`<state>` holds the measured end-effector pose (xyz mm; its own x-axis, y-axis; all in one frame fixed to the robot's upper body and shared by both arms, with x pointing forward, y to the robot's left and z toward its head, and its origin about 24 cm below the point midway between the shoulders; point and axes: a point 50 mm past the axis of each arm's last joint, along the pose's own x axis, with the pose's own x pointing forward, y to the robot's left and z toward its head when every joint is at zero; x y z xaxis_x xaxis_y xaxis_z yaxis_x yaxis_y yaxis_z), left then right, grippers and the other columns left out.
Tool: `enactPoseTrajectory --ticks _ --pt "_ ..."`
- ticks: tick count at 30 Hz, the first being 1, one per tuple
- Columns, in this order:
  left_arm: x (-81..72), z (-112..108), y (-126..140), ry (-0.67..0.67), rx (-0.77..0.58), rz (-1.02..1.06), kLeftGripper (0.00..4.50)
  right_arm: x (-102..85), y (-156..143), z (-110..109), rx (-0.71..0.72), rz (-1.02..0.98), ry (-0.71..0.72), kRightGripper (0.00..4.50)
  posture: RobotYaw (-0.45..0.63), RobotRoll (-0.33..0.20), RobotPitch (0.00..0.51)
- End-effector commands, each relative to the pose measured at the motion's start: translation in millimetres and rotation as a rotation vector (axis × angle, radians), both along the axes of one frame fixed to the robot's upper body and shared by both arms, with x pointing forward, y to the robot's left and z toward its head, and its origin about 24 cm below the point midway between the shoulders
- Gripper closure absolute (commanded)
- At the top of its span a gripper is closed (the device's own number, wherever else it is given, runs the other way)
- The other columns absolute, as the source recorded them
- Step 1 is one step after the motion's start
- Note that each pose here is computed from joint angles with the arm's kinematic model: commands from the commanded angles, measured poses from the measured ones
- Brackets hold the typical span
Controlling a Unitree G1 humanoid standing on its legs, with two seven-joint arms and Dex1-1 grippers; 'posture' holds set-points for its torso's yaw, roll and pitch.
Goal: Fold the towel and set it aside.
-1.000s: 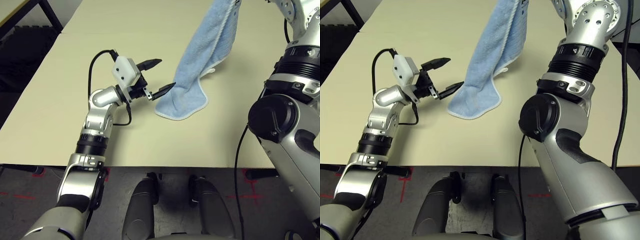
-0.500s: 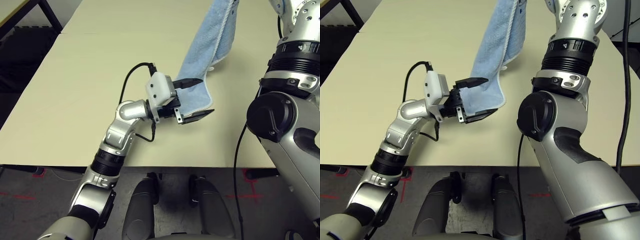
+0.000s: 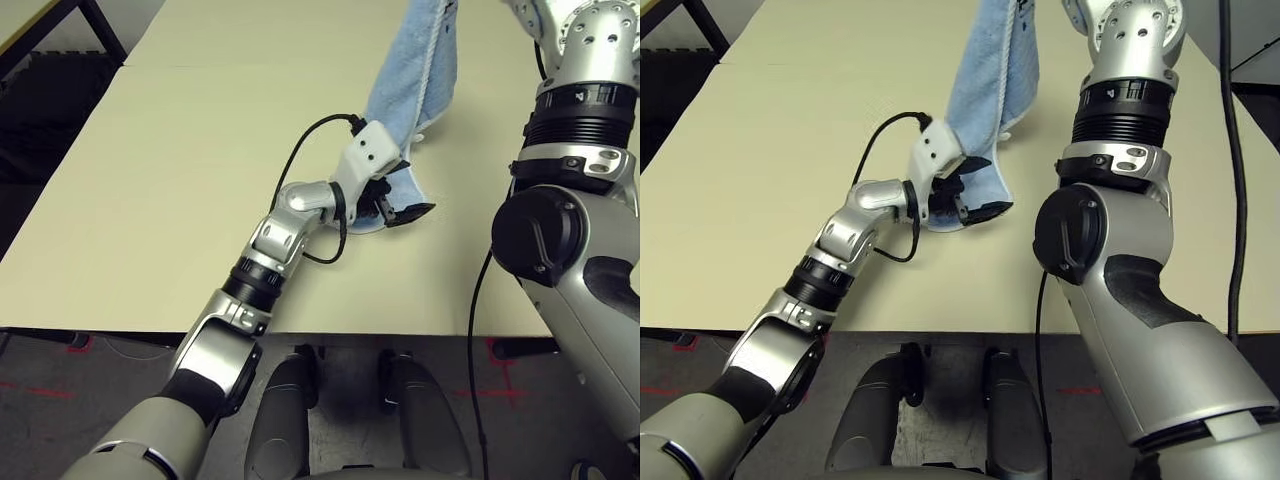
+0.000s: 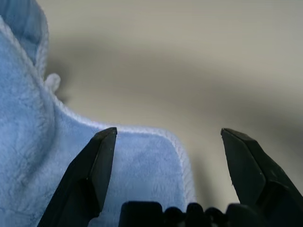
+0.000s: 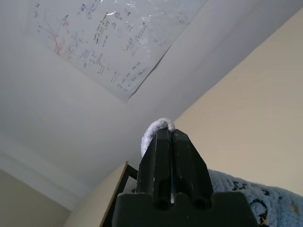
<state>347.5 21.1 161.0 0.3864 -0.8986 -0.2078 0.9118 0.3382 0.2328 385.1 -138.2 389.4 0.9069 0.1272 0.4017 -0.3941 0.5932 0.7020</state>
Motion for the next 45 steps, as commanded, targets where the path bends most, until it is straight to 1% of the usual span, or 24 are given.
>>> enactPoseTrajectory --ticks 1,5,9,10,12,13,17,18,19,21,22,25,28,30,33,35,37,38,39,41,42,43,45 --pt "-3.5 -6.8 -15.1 0.045 0.044 -0.041 0.04 3.3 1.2 -1.7 -0.032 -0.011 -0.006 4.50 -0.03 0.000 0.257" --pt "-5.2 -16.8 -25.3 0.095 0.083 -0.036 0.04 4.5 2.3 -1.1 -0.036 -0.012 -0.011 4.50 -0.03 0.000 0.256" --pt "-2.7 -26.0 -27.7 0.120 0.124 0.002 0.04 4.1 2.8 0.0 -0.040 -0.014 -0.016 4.50 -0.03 0.000 0.256" --pt "-1.3 -27.5 -27.3 0.124 0.133 0.016 0.21 3.9 2.9 0.1 -0.040 -0.014 -0.017 4.50 -0.03 0.000 0.256" --pt "2.3 -29.9 -25.2 0.129 0.154 0.042 0.66 3.2 3.0 0.7 -0.040 -0.014 -0.020 4.50 -0.03 0.000 0.256" --pt "4.3 -31.0 -23.2 0.132 0.166 0.057 0.96 2.8 3.2 1.1 -0.040 -0.014 -0.021 4.50 -0.04 0.000 0.255" --pt "10.5 -32.6 -16.6 0.115 0.202 0.089 2.68 2.0 3.7 1.9 -0.040 -0.013 -0.026 4.50 -0.04 0.000 0.255" --pt "11.3 -32.2 -15.8 0.114 0.201 0.091 2.99 2.0 3.7 1.9 -0.040 -0.012 -0.026 4.50 -0.04 0.000 0.255" --pt "11.8 -31.5 -15.4 0.113 0.198 0.092 3.47 2.0 3.5 1.8 -0.041 -0.012 -0.027 4.50 -0.03 0.000 0.256" --pt "12.4 -29.3 -14.6 0.107 0.192 0.091 4.22 2.1 3.3 1.3 -0.042 -0.013 -0.027 4.50 -0.03 0.000 0.256" --pt "12.4 -28.3 -14.3 0.105 0.191 0.088 4.48 2.3 3.4 1.0 -0.044 -0.013 -0.027 4.50 -0.03 0.000 0.256" --pt "11.8 -25.9 -13.0 0.095 0.196 0.073 4.48 3.1 3.7 -0.2 -0.051 -0.014 -0.027 4.50 -0.03 0.000 0.256" --pt "9.3 -19.0 -9.7 0.087 0.177 0.045 4.48 5.2 1.7 -3.7 -0.070 -0.022 -0.022 4.50 -0.03 0.000 0.254" --pt "8.6 -13.1 -1.6 0.073 0.157 0.049 4.48 7.1 -2.8 -7.6 -0.084 -0.036 -0.018 4.50 -0.03 0.000 0.253" --pt "6.1 1.6 22.4 0.038 0.108 0.075 4.48 11.9 -17.5 -21.0 -0.128 -0.073 -0.005 4.50 -0.04 0.000 0.254" --pt "4.0 22.2 60.6 -0.017 0.029 0.162 4.48 15.4 -43.1 -41.8 -0.200 -0.104 -0.007 4.50 -0.03 0.000 0.254" --pt "-0.9 33.8 82.1 -0.046 -0.011 0.216 4.48 15.0 -57.1 -54.0 -0.253 -0.094 -0.028 4.50 -0.03 0.000 0.256" --pt "-4.2 40.0 93.8 -0.065 -0.029 0.242 4.48 13.2 -64.1 -62.1 -0.304 -0.070 -0.055 4.50 -0.03 0.000 0.259" --pt "-7.3 47.4 107.3 -0.078 -0.058 0.285 4.48 10.1 -71.7 -71.4 -0.374 -0.040 -0.094 4.50 -0.03 0.000 0.260" --pt "-13.6 73.0 144.7 -0.116 -0.176 0.413 4.48 -1.4 -95.1 -99.2 -0.555 0.045 -0.184 4.50 -0.02 0.000 0.262" --pt "-15.9 82.3 159.4 -0.126 -0.223 0.471 4.48 -6.7 -103.4 -109.3 -0.606 0.089 -0.210 4.50 -0.02 0.000 0.262" --pt "-18.0 89.1 170.4 -0.137 -0.249 0.506 4.48 -10.9 -109.7 -117.5 -0.646 0.126 -0.222 4.50 -0.02 0.000 0.262" --pt "-18.3 98.0 194.5 -0.165 -0.260 0.602 4.48 -16.6 -122.2 -131.8 -0.759 0.159 -0.221 4.50 -0.01 0.000 0.266"
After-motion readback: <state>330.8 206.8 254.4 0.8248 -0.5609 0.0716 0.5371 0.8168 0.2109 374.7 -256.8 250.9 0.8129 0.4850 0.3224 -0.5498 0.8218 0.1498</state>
